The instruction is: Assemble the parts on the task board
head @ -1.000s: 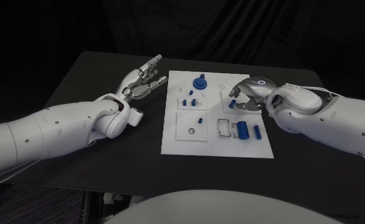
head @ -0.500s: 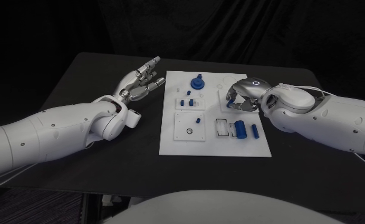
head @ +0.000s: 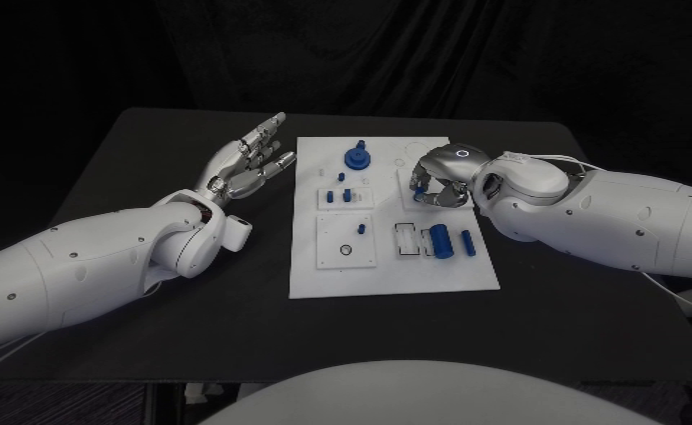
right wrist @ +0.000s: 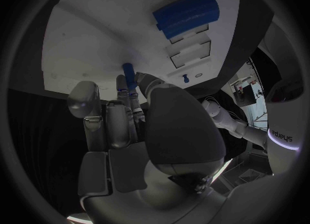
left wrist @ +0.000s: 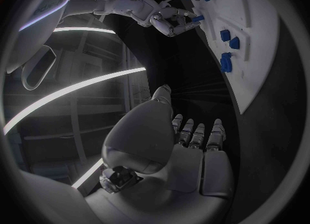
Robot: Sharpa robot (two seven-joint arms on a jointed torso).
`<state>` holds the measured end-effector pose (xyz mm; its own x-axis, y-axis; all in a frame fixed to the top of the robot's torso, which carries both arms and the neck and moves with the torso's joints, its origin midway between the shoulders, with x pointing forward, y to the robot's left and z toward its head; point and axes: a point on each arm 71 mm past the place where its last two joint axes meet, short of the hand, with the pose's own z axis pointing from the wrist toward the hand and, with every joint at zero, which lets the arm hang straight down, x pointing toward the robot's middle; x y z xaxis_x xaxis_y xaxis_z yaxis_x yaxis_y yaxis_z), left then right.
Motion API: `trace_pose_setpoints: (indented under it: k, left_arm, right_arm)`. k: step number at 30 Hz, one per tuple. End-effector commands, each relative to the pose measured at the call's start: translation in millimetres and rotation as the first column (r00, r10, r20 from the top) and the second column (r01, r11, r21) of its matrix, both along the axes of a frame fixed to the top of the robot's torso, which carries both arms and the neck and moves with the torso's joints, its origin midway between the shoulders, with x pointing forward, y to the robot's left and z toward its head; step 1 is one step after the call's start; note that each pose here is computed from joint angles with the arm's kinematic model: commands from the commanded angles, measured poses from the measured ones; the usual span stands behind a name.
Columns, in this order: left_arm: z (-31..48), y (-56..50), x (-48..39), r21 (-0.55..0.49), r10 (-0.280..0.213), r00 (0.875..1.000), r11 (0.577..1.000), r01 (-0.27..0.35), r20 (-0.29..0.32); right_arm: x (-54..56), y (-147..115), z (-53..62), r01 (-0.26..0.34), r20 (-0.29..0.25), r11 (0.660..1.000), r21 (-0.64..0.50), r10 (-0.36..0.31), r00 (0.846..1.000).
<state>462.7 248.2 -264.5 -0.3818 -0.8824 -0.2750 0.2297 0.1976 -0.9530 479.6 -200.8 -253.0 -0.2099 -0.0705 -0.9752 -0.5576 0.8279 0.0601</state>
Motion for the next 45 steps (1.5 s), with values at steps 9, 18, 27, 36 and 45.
trace_pose_setpoints:
  k: [9, 18, 27, 36, 45]
  left_arm:
    - [6.6, -5.6, -4.2, -0.066, -0.062, 0.993, 0.995, 0.069, 0.097]
    - [5.5, -7.8, -4.1, -0.069, -0.071, 0.994, 0.995, 0.077, 0.088]
    - [5.4, -9.7, -4.6, -0.073, -0.078, 0.993, 0.994, 0.084, 0.085]
    - [5.5, -11.7, -5.5, -0.077, -0.084, 0.993, 0.993, 0.09, 0.081]
    - [5.6, -12.7, -6.4, -0.081, -0.09, 0.993, 0.992, 0.096, 0.079]
  right_arm:
    - [-4.0, 5.3, 4.1, -0.021, 0.031, 0.998, 0.062, 0.019, 0.999]
    - [-9.8, 13.2, 16.6, -0.057, 0.071, 0.992, 0.117, 0.049, 0.996]
    - [-12.7, 19.7, 35.6, -0.085, 0.1, 0.987, 0.136, 0.072, 0.992]
    - [-24.7, 31.5, 54.5, -0.113, 0.086, 0.976, 0.187, 0.098, 0.991]
    - [-46.9, 63.4, 55.1, -0.195, 0.048, 0.956, 0.221, 0.189, 0.981]
